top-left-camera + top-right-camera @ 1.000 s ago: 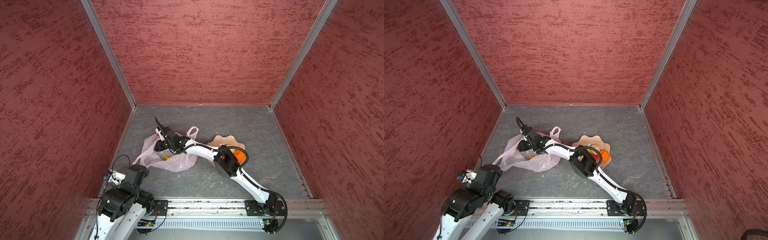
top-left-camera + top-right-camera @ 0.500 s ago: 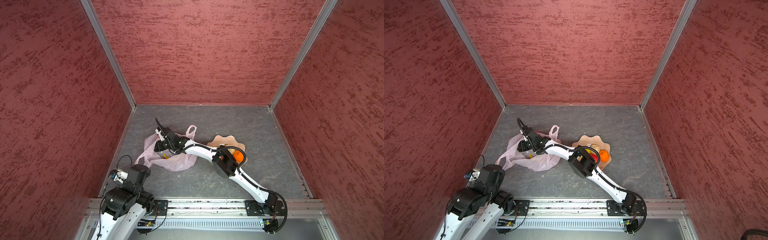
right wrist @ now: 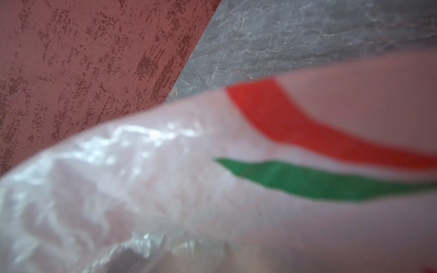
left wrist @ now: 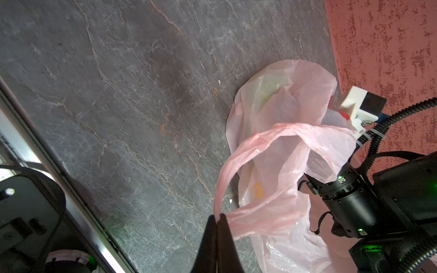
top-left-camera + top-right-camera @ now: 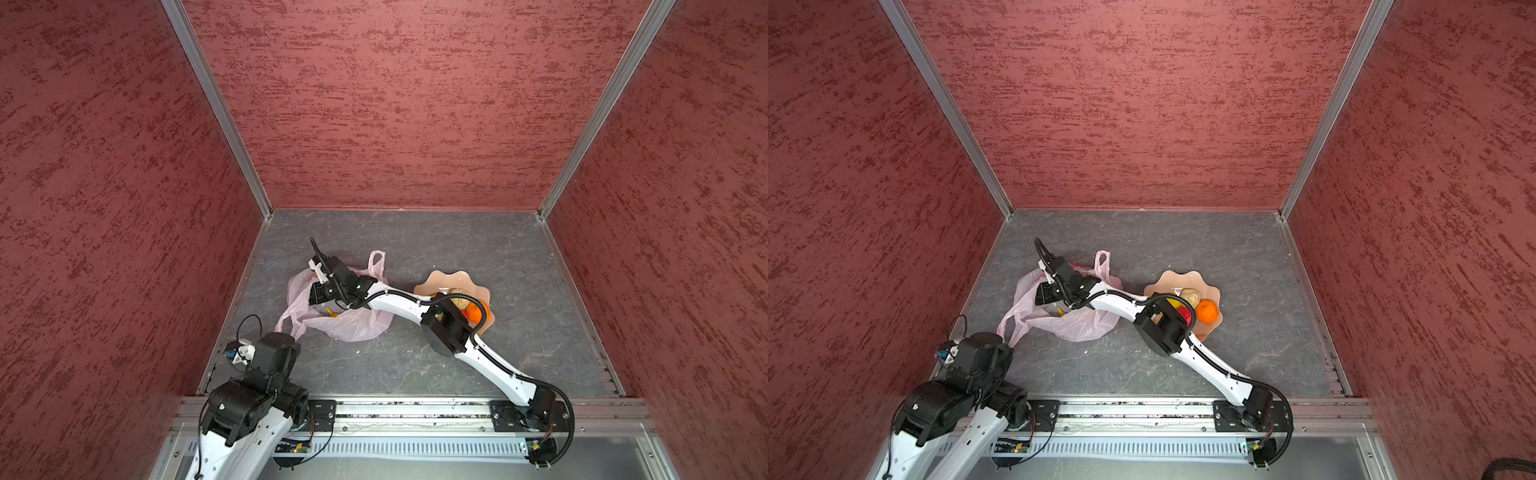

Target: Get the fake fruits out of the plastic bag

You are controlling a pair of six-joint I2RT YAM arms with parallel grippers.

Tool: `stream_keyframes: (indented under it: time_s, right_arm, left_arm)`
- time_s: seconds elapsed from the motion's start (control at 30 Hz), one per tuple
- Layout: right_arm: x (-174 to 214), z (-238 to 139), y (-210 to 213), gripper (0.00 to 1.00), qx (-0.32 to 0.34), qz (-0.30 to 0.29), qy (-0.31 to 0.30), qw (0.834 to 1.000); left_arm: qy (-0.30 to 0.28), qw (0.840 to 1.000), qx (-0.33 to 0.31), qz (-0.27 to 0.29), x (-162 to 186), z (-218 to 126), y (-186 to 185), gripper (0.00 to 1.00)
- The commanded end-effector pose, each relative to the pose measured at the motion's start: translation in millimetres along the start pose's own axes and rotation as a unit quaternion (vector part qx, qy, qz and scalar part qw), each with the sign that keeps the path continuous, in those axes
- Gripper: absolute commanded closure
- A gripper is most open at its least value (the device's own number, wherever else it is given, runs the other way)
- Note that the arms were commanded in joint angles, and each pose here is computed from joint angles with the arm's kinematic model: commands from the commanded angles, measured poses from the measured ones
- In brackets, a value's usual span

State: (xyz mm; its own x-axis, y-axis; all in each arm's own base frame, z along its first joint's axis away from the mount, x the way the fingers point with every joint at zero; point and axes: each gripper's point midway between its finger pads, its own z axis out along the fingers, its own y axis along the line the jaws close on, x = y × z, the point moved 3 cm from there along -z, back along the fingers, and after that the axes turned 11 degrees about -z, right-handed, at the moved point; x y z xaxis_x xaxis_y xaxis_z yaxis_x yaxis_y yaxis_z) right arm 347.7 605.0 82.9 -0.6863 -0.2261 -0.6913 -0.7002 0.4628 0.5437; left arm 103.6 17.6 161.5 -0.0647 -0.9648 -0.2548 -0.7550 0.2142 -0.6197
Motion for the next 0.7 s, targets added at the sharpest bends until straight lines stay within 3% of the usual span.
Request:
stream_keyframes:
  time_s: [0.0,0.67]
  right_arm:
    - [-12.4,1.0,7.5,0.31,-0.028,0.005,-0.02,0.999]
    - [-15.2,0.3,8.3,0.7,-0.028,0.002,-0.028,0.999]
  left_arm:
    - [0.009,1.0,0.01,-0.006,3.0,1.2,-2.9,1.0]
    - [-0.013,1.0,0.021,-0.002,-6.2,-7.0,-8.7,1.0]
